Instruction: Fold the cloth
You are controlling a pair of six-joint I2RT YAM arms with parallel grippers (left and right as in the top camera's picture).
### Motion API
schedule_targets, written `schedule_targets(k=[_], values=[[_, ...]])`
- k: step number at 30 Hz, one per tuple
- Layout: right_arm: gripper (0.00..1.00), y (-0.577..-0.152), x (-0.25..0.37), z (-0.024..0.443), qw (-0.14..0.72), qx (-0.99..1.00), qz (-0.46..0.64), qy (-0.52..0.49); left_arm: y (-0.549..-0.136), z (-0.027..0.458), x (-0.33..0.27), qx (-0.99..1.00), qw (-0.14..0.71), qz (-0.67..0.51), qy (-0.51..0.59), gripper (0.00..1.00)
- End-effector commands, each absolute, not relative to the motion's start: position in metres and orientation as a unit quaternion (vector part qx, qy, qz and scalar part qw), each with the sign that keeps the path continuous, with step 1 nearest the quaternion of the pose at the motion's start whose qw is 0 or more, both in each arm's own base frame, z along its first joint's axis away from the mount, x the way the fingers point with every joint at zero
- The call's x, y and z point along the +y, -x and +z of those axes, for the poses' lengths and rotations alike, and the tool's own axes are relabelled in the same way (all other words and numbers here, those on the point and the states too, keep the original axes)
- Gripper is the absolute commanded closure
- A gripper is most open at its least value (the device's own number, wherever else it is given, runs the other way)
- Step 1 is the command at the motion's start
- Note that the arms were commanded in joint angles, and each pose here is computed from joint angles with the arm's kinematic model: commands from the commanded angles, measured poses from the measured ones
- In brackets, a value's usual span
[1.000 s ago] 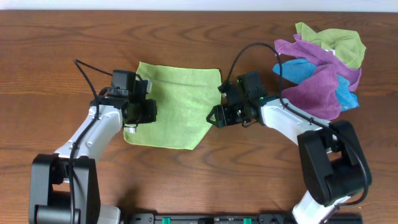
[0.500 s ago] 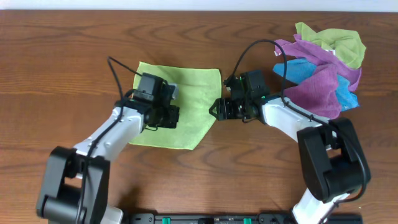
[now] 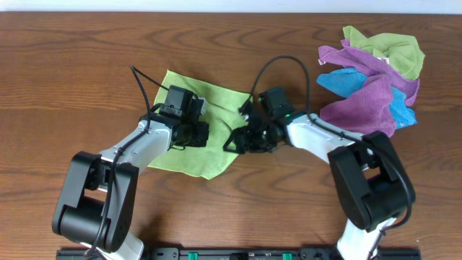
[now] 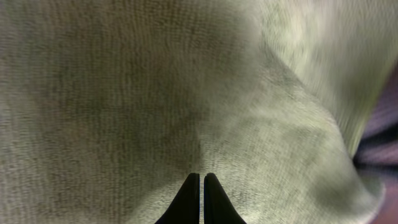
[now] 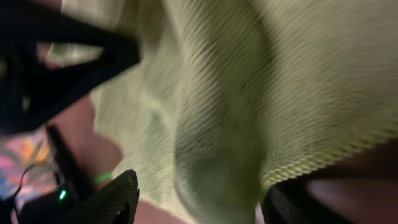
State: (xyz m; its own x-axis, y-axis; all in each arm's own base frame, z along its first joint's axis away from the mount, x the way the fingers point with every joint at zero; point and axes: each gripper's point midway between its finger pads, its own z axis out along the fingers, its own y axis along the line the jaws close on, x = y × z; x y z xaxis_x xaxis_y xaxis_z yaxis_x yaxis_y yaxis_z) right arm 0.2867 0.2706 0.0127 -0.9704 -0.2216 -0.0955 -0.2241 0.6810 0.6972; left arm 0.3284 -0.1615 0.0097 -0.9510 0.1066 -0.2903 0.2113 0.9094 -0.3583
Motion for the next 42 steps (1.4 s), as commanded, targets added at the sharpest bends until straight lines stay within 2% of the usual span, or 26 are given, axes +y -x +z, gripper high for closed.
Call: schedule_targets(k=[1,9,18,24,31,33,38,41,42], values=[[0.36,-0.252,0.264,-0.023,-0.067,0.929,0.349,0.106,-0.330,0.001,-0.153,0.973,0.133,-0.174,-0.072,0.94],[0.39,-0.233,0.279,-0.014,-0.104,0.913,0.380,0.109,-0.336,-0.017,-0.144,0.976,0.123,-0.171,-0.055,0.95],[0.39,-0.257,0.308,0.008,-0.063,0.886,0.449,0.101,-0.343,-0.016,-0.131,0.976,0.130,-0.171,-0.029,0.94],[0.39,-0.264,0.332,0.055,-0.051,0.834,0.536,0.119,-0.343,-0.016,-0.131,0.977,0.129,-0.170,-0.029,0.94],[0.37,-0.256,0.328,0.132,0.003,0.809,0.563,0.169,-0.345,-0.017,-0.126,0.978,0.134,-0.156,-0.027,0.94],[0.37,-0.251,0.319,0.137,0.018,0.825,0.538,0.171,-0.346,-0.017,-0.124,0.978,0.134,-0.156,-0.025,0.94],[0.37,-0.245,0.265,0.096,0.025,0.925,0.363,0.111,-0.348,-0.017,-0.115,0.979,0.135,-0.154,-0.012,0.94],[0.41,-0.236,0.235,0.071,0.002,0.958,0.273,0.083,-0.347,-0.018,-0.112,0.979,0.131,-0.154,-0.008,0.94],[0.47,-0.241,0.234,0.069,0.013,0.961,0.265,0.084,-0.347,-0.018,-0.112,0.979,0.130,-0.154,-0.007,0.94]])
